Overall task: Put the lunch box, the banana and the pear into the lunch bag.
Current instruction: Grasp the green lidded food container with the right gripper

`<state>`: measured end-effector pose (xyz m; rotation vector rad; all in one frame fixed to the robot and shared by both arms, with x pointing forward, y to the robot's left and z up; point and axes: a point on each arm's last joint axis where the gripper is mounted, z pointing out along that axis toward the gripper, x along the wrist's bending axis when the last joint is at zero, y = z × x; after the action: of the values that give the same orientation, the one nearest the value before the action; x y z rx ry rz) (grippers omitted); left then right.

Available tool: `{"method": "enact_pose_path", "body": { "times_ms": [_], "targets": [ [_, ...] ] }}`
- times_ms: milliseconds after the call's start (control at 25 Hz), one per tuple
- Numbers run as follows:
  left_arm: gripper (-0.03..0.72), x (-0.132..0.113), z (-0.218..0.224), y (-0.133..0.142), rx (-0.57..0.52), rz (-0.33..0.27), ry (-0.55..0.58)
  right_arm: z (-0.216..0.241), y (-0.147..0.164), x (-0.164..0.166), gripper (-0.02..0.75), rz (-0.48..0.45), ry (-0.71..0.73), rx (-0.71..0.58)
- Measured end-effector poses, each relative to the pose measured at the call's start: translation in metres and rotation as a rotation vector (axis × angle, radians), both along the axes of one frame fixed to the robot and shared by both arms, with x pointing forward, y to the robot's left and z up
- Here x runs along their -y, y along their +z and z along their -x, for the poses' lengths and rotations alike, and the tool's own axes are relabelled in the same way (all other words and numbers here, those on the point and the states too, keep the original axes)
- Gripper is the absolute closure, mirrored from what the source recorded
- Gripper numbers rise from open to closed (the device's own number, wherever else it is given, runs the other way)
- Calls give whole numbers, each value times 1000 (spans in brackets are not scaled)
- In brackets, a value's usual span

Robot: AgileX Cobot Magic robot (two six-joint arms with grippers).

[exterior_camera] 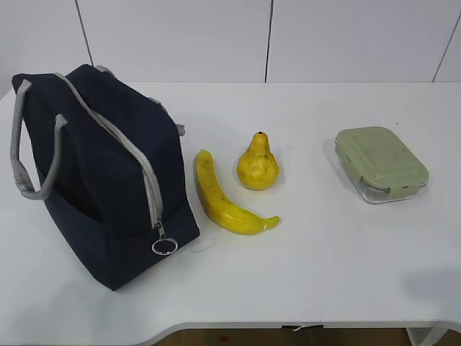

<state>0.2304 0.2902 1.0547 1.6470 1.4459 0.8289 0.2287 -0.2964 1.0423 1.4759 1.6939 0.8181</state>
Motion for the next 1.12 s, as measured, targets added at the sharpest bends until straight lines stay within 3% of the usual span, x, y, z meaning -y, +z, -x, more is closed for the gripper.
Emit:
{"method": "enact_pose_path", "body": {
  "times_ms": [760, 1000, 1120],
  "targets": [
    [254, 0, 0, 0, 0, 0, 0, 0, 0, 0, 339, -1, -1, 0],
    [254, 0, 0, 0, 0, 0, 0, 0, 0, 0, 178, -11, -7, -1],
    [254, 0, 0, 0, 0, 0, 0, -5, 0, 0, 169, -19, -12, -53]
  ]
}}
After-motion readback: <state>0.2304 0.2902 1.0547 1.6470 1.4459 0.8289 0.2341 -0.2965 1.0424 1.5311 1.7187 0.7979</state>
